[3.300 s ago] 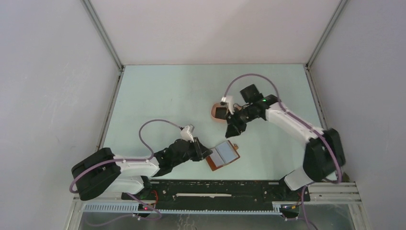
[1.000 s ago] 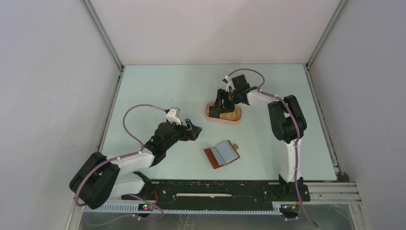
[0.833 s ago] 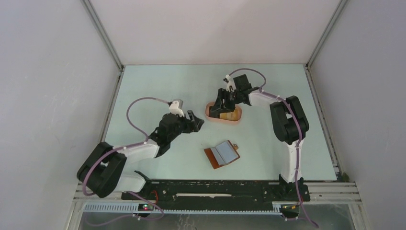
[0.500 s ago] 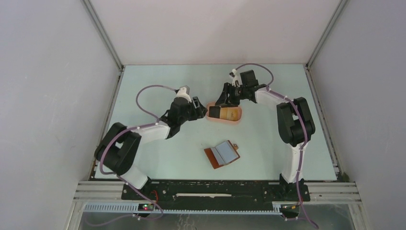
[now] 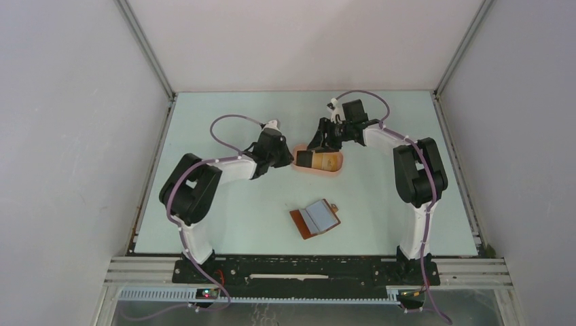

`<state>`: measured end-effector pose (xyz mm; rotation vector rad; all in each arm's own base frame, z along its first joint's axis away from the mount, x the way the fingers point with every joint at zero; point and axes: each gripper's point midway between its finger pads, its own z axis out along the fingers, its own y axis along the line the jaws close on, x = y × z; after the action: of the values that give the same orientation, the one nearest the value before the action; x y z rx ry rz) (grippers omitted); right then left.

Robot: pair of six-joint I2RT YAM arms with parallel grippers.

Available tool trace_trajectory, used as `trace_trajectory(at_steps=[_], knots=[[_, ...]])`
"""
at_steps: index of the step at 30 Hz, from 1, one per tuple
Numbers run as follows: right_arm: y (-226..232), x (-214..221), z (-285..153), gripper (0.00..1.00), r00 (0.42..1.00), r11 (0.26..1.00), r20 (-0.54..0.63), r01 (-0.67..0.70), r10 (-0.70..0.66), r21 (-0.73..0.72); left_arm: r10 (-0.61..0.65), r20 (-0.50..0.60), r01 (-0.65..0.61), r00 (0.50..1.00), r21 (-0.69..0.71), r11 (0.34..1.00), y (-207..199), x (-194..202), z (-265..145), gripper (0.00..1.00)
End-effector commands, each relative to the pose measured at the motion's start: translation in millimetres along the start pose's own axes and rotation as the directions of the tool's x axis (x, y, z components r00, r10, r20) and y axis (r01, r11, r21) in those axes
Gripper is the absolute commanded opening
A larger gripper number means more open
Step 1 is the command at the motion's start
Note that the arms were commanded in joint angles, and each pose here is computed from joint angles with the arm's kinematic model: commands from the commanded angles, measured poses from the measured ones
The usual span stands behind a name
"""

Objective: Put the credit cards into the card holder
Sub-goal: Move the storage box to the center of the board.

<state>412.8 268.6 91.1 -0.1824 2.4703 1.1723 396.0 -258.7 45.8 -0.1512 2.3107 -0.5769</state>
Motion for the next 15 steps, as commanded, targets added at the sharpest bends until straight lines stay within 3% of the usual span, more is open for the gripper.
trace_trajectory(at_steps=[1,3,4,15], knots=[[7.3,-2.3,-7.9,0.57,1.0,1.0,0.001,0.02,-0.02,-0.012,-0.001,0.021,0.001,1.0,0.013,1.0,-11.0,-16.4,2.3,0.15],[6.4,1.8,-7.2,0.57,1.0,1.0,-0.013,0.015,-0.015,-0.016,-0.005,0.022,0.005,1.0,0.014,1.0,-11.1,-14.6,1.1,0.02],[5.9,3.7,-7.1,0.57,1.0,1.0,-0.019,0.014,-0.015,-0.017,-0.009,0.027,0.009,1.0,0.014,1.0,-10.9,-13.8,-0.3,0.0],[23.6,25.0,-25.3,0.58,0.993,0.992,-0.041,0.107,-0.11,-0.064,-0.118,0.244,0.133,0.963,-0.046,0.99,-17.7,16.7,-42.0,0.0]])
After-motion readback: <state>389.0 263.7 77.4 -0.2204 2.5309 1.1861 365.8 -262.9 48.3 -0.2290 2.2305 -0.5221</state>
